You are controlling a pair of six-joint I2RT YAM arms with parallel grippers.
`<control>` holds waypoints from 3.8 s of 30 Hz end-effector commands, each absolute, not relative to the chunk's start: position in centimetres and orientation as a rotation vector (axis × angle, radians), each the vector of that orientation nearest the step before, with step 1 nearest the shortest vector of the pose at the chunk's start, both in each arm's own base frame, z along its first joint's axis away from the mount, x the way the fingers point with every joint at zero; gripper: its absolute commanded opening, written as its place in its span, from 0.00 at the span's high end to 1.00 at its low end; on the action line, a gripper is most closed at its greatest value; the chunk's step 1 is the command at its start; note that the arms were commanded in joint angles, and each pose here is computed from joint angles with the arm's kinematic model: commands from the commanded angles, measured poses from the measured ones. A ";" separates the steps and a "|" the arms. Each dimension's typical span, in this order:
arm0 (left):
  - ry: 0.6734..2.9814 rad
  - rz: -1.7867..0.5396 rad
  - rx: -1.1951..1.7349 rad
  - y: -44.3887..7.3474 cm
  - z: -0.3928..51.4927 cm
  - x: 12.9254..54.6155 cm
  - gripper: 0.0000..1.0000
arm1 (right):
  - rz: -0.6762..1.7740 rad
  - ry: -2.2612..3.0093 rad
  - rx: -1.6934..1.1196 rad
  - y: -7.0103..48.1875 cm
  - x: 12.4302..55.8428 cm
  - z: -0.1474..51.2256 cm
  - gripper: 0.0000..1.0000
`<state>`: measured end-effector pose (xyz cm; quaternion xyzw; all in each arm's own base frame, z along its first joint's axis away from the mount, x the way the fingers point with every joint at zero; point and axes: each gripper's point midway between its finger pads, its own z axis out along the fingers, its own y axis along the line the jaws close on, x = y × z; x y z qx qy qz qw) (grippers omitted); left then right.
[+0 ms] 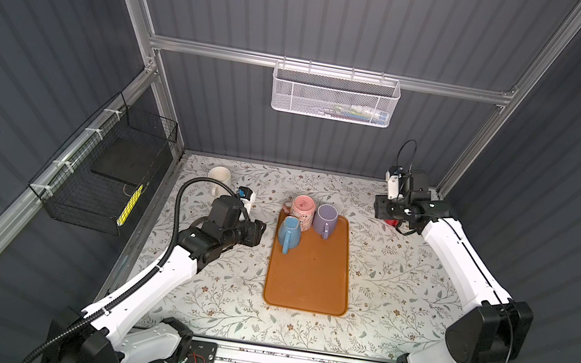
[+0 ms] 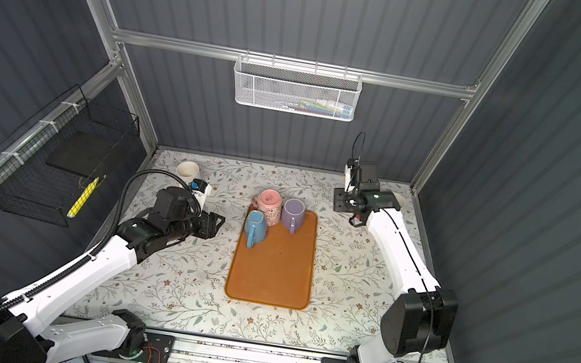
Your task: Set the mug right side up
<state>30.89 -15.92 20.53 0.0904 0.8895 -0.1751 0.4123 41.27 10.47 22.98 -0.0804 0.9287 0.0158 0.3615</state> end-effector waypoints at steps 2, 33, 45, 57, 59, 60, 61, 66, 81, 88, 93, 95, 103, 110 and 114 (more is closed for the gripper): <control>2.256 -0.379 0.181 -14.5 19.6 30.7 0.36 | 0.152 2.342 -0.132 13.4 39.1 23.3 0.39; 2.323 -0.438 0.074 -13.5 14.2 29.0 0.34 | 0.369 2.704 -0.271 34.6 31.1 13.0 0.37; 2.337 -0.494 0.073 -13.9 13.6 28.0 0.35 | 0.290 2.757 -0.194 35.6 32.0 10.9 0.36; 2.335 -0.516 0.083 -14.1 14.3 27.8 0.35 | 0.248 2.802 -0.106 36.2 32.6 8.8 0.35; 2.338 -0.512 0.089 -14.2 14.3 28.0 0.35 | 0.249 2.801 -0.085 36.2 32.7 8.5 0.34; 2.341 -0.515 0.091 -14.3 14.2 28.0 0.35 | 0.244 2.803 -0.077 36.1 32.6 8.4 0.34; 2.341 -0.516 0.088 -14.2 14.2 27.9 0.35 | 0.244 2.808 -0.073 36.2 32.6 8.2 0.34; 2.342 -0.506 0.079 -13.9 14.0 27.6 0.35 | 0.240 2.819 -0.064 36.5 32.7 7.4 0.33; 2.343 -0.492 0.079 -13.7 13.9 27.6 0.35 | 0.207 2.831 -0.011 36.7 33.2 6.5 0.32; 2.349 -0.487 0.084 -13.8 13.7 27.7 0.35 | 0.178 2.835 -0.007 36.2 33.3 6.1 0.32; 2.352 -0.485 0.085 -13.8 13.5 27.8 0.35 | 0.110 2.826 -0.029 34.9 33.2 6.0 0.32; 2.355 -0.486 0.086 -13.8 13.5 27.8 0.35 | 0.097 2.830 -0.028 34.4 33.0 5.8 0.32; 2.358 -0.486 0.088 -13.9 13.4 27.8 0.35 | 0.095 2.815 -0.059 34.1 33.1 6.2 0.33; 2.359 -0.490 0.090 -13.9 13.4 27.8 0.35 | 0.151 2.796 -0.151 35.5 33.7 6.8 0.33; 2.360 -0.488 0.093 -13.9 13.4 27.8 0.35 | 0.149 2.799 -0.175 35.8 33.9 6.6 0.33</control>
